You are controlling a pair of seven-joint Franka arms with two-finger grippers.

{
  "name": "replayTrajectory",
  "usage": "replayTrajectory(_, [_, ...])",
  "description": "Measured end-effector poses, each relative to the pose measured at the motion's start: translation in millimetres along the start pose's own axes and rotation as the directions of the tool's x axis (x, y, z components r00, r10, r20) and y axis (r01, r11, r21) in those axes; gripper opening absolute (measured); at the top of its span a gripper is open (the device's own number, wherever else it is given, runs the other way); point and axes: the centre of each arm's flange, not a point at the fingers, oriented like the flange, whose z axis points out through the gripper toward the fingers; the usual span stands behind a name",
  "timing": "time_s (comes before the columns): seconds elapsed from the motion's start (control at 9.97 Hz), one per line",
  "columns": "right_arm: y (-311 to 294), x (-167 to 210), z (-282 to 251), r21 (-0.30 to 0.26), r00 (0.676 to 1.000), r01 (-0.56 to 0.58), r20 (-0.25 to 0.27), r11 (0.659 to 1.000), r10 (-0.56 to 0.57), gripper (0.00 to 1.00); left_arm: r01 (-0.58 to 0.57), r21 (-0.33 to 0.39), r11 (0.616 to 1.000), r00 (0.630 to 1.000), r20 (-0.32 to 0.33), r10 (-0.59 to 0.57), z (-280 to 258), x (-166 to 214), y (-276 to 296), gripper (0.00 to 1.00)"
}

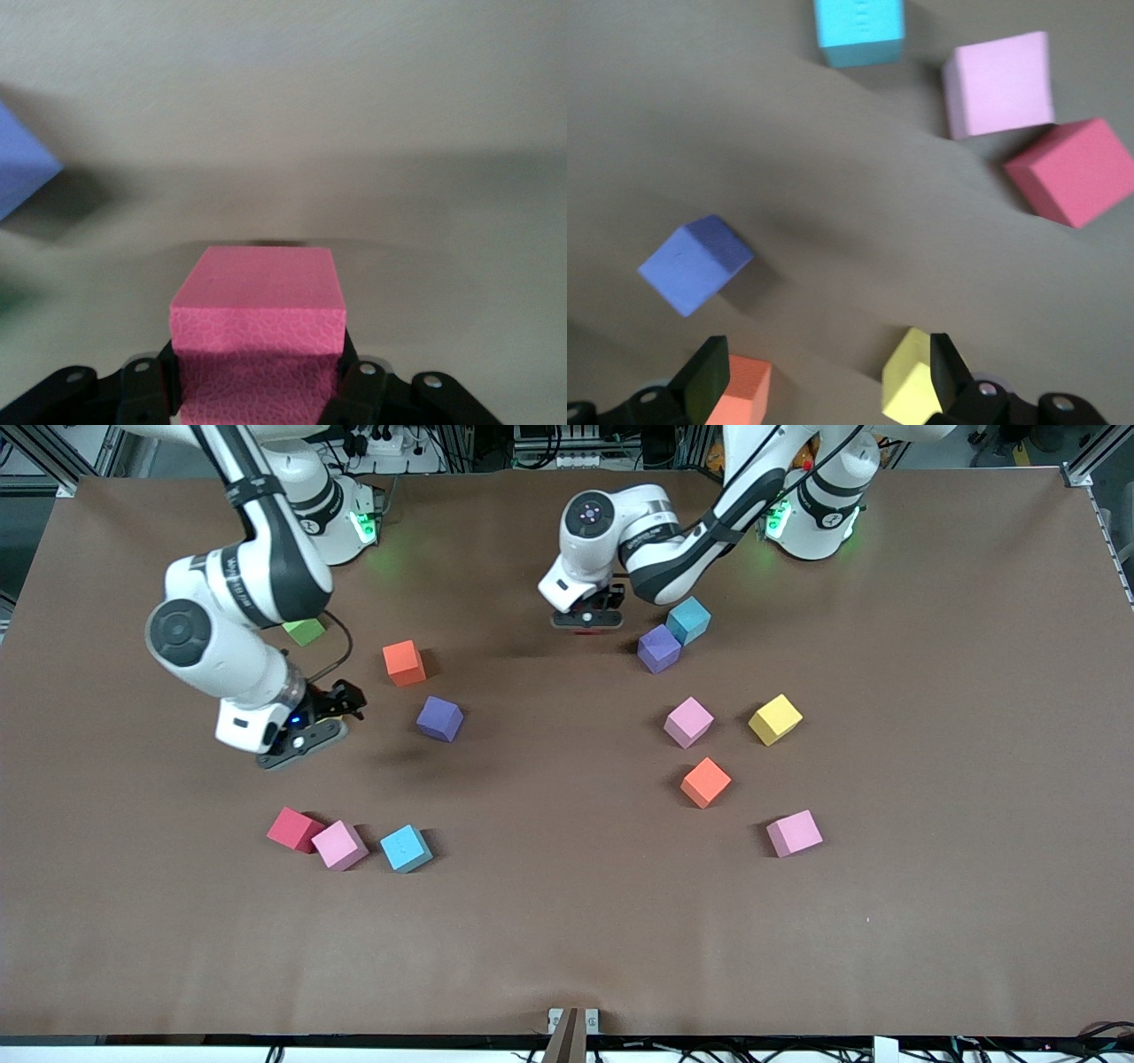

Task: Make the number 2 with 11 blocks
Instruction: 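Grasp the red cube with the left gripper and lift it, then set down the red cube while the right gripper reaches blue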

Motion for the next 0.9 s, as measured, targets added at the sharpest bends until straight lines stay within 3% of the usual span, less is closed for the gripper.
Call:
replayTrajectory(0.4, [-17, -5, 15, -0.004, 0.998, 0.068, 0.002, 0.998, -0.068, 1.0, -0.024, 0.062, 0.998, 0.999, -0.023, 0.025, 26, -4, 61, 0.62])
replayTrajectory(0.9, [-28, -17, 44, -0.008, 0.995, 0.103, 0.003, 0.995, -0.103, 1.0, -0.058, 0.094, 0.994, 0.998, -0.027, 0.061, 41, -10, 64, 0.62])
